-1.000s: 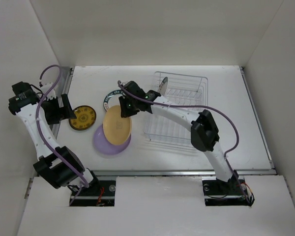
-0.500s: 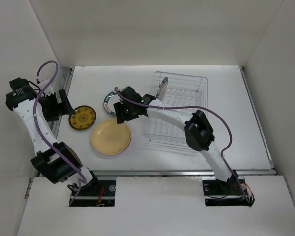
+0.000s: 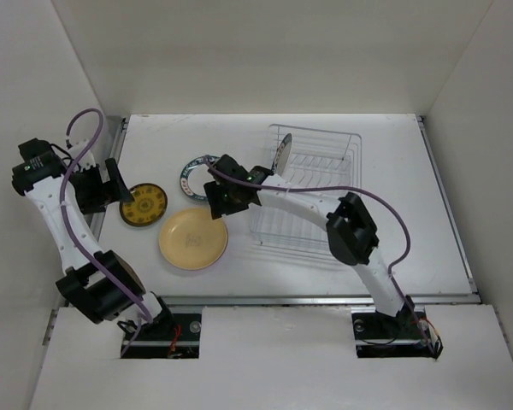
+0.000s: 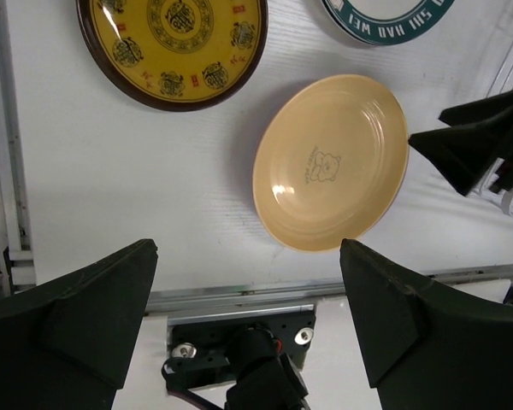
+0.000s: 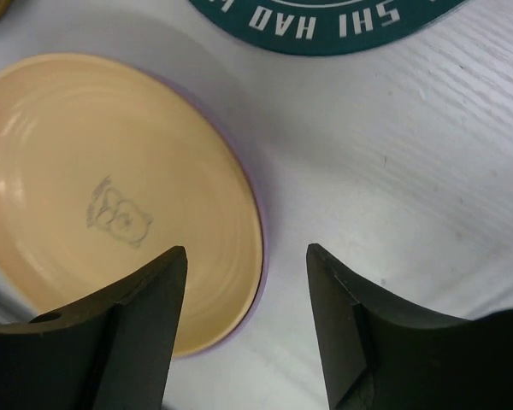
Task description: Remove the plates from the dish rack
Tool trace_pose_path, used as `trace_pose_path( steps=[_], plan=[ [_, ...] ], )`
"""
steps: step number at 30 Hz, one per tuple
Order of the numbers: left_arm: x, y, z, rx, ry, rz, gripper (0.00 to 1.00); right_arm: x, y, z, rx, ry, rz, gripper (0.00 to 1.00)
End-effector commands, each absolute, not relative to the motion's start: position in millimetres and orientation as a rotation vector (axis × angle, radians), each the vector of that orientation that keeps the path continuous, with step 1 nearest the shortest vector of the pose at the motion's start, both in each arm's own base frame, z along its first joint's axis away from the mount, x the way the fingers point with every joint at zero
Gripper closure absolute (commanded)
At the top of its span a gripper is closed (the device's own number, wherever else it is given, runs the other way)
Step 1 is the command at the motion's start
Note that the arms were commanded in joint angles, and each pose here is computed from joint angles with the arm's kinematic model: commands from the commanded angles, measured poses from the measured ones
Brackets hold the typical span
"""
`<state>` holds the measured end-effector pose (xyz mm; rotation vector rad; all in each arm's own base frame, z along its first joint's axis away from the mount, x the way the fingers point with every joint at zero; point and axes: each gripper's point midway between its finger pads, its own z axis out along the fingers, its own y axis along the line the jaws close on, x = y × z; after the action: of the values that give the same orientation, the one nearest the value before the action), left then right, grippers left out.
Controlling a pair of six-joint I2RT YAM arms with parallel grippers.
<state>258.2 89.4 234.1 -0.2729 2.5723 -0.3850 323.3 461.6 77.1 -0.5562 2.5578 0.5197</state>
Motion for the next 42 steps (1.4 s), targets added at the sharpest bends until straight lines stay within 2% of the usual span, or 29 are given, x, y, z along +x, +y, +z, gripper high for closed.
trace_pose_path(
  steps=[1, 5, 12, 15, 16, 22, 25, 30, 34, 35, 36, 38, 42],
  plan=[
    [247, 76, 240, -0.251, 2.548, -0.403, 0.13, 320, 469, 194, -0.436, 2.347, 0.726, 0.36],
    [235, 70, 231, -0.207, 2.566, -0.404, 0.13, 309, 451, 228, -0.387, 2.307, 0.730, 0.36],
    [244, 70, 233, -0.206, 2.545, -0.435, 0.12, 288, 410, 278, -0.243, 2.254, 0.719, 0.29],
    [241, 59, 240, -0.206, 2.520, -0.498, 0.12, 285, 377, 295, -0.124, 2.212, 0.672, 0.12],
    [236, 55, 239, -0.206, 2.519, -0.497, 0.12, 284, 367, 299, -0.056, 2.204, 0.663, 0.01],
    [225, 48, 242, -0.154, 2.513, -0.482, 0.08, 277, 298, 329, 0.188, 2.081, 0.579, 0.01],
    [219, 44, 241, -0.139, 2.528, -0.508, 0.03, 270, 274, 338, 0.267, 2.046, 0.569, 0.01],
    [222, 32, 240, -0.141, 2.494, -0.609, 0.01, 261, 251, 322, 0.348, 2.059, 0.530, 0.01],
    [225, 37, 239, -0.137, 2.495, -0.574, 0.01, 286, 235, 292, 0.386, 2.089, 0.383, 0.01],
    [225, 38, 237, -0.142, 2.501, -0.581, 0.01, 303, 227, 302, 0.429, 2.074, 0.362, 0.01],
    [225, 40, 236, -0.145, 2.510, -0.566, 0.01, 318, 227, 280, 0.423, 2.132, 0.261, 0.01],
    [224, 42, 232, -0.137, 2.521, -0.546, 0.01, 345, 216, 277, 0.459, 2.149, 0.183, 0.01],
    [226, 54, 221, -0.141, 2.563, -0.487, 0.01, 408, 223, 275, 0.457, 2.169, 0.168, 0.01]
  ],
)
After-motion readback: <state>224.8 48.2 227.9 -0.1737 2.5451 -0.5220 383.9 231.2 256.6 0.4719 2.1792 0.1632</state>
